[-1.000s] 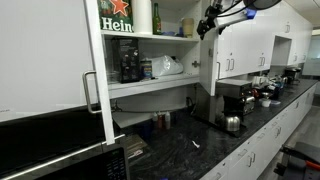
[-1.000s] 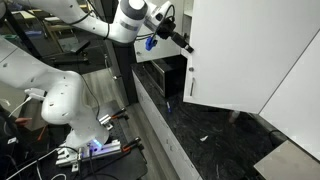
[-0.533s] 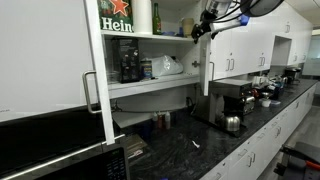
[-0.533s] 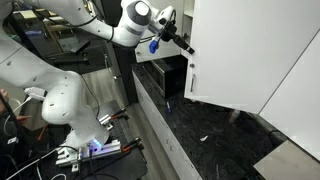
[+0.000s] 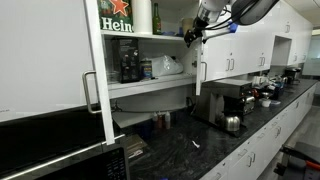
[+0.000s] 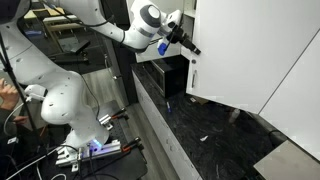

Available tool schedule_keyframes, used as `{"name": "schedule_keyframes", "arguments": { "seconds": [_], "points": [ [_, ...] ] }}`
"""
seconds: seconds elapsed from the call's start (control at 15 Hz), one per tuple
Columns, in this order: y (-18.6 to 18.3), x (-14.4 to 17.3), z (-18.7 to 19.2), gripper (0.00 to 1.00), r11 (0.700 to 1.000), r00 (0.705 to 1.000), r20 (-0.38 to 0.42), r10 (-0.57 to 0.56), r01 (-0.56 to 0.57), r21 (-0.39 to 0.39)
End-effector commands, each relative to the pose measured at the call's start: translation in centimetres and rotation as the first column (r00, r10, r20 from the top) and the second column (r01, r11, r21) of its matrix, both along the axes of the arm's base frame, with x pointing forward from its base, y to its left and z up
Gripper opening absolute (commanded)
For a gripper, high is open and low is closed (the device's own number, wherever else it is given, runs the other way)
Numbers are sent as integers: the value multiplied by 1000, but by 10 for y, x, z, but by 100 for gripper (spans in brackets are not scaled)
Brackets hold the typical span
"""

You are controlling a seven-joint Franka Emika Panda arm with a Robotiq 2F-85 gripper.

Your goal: Close the cabinet doors

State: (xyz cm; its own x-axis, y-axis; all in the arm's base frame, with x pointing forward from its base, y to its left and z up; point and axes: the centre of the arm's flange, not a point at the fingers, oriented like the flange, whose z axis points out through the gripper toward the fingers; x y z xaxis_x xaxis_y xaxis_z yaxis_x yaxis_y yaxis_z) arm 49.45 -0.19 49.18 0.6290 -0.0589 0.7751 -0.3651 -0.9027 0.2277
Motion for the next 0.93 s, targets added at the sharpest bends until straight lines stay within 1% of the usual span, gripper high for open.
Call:
{"name": "schedule_keyframes", "arguments": {
  "seconds": [0.0, 0.53, 0.87],
  "points": [
    [6, 29, -15, 100, 999, 999, 4, 48, -48, -9],
    [29, 57, -34, 100, 989, 989, 9, 146, -146, -17],
    [45, 73, -46, 100, 974, 974, 14, 225, -224, -37]
  ]
}}
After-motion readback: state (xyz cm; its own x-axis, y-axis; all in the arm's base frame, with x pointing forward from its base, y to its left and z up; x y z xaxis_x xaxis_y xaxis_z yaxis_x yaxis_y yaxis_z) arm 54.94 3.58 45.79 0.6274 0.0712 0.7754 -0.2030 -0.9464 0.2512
